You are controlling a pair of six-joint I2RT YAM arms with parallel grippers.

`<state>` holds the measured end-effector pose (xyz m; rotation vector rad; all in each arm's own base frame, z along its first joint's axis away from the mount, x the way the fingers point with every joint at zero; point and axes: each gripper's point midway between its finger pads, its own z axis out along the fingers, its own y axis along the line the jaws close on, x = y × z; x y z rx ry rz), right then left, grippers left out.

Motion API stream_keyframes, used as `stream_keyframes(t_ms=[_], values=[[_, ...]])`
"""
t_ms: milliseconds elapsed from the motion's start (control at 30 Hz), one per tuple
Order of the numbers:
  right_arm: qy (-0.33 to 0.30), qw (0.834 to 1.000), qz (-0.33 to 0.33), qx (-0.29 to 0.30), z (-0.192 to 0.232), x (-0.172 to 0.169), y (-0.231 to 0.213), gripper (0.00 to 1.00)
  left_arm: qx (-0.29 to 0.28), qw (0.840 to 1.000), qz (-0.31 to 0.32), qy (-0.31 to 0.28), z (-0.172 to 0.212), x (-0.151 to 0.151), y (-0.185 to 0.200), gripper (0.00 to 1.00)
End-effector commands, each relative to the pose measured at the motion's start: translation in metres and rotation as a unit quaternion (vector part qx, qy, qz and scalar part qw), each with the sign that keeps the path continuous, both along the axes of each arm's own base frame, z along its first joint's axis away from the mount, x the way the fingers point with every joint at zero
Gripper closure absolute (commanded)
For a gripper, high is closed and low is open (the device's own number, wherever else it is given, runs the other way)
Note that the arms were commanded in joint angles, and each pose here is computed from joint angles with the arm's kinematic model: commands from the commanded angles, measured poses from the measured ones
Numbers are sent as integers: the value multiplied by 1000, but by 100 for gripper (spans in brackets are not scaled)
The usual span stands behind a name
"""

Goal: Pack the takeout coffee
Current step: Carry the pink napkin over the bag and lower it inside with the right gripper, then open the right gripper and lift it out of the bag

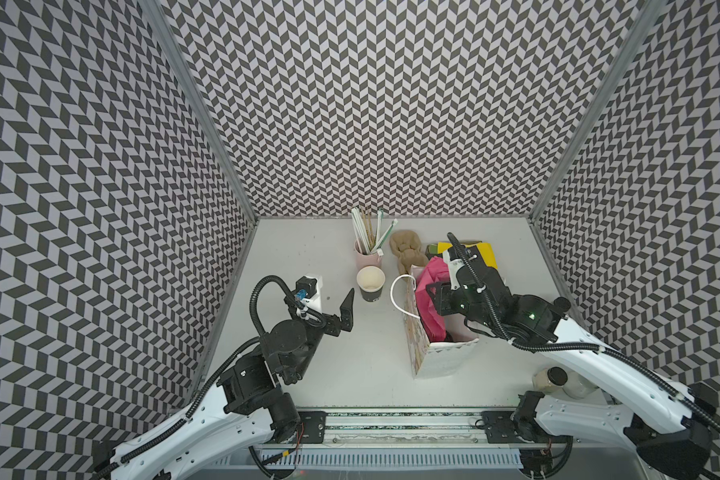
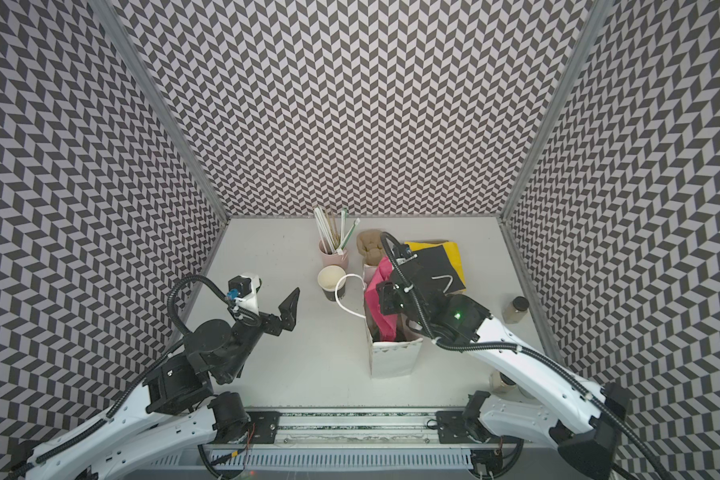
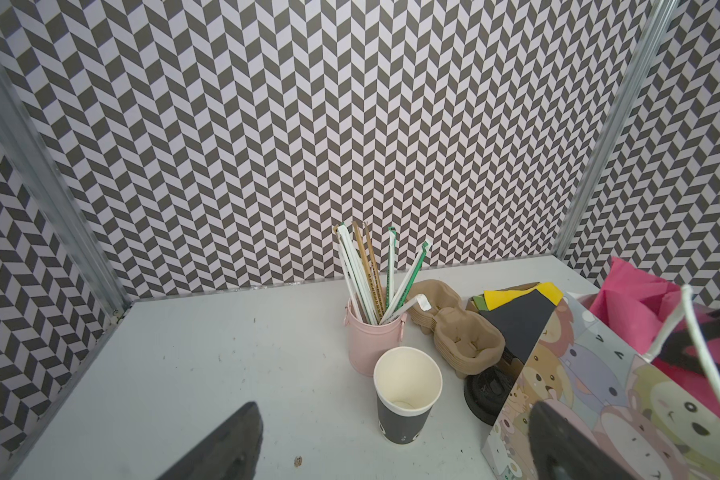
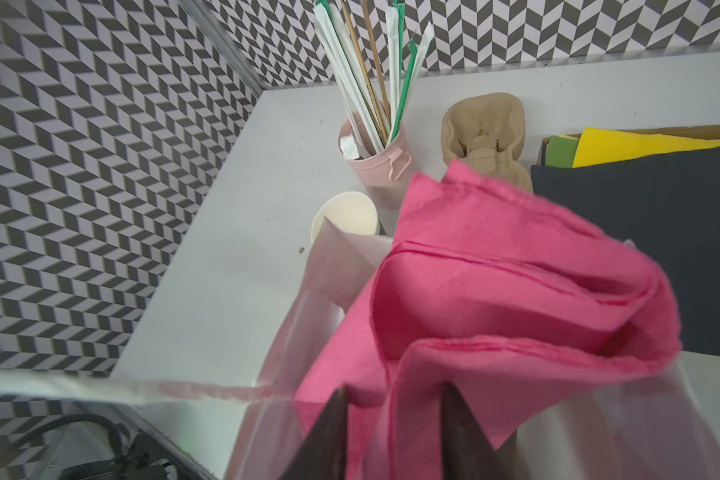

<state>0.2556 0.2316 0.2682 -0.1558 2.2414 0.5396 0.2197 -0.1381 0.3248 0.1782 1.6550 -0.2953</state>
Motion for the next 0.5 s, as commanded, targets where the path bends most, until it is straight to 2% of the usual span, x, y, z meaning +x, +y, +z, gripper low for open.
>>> stream_keyframes(t_ms=[0, 233, 333, 467], values=[[-23, 999, -27, 0, 5, 7, -6, 73, -18, 1000, 3, -5, 5, 0, 2, 0], [34, 999, 7, -7, -41, -6, 4, 81, -20, 1000, 1, -6, 5, -1, 2, 0], [41, 999, 17, 2, -30, -10, 8, 82, -18, 1000, -1, -4, 4, 0, 1, 0], [22, 998, 41, 36, 7, -16, 13, 79, -16, 1000, -3, -3, 4, 0, -1, 0]])
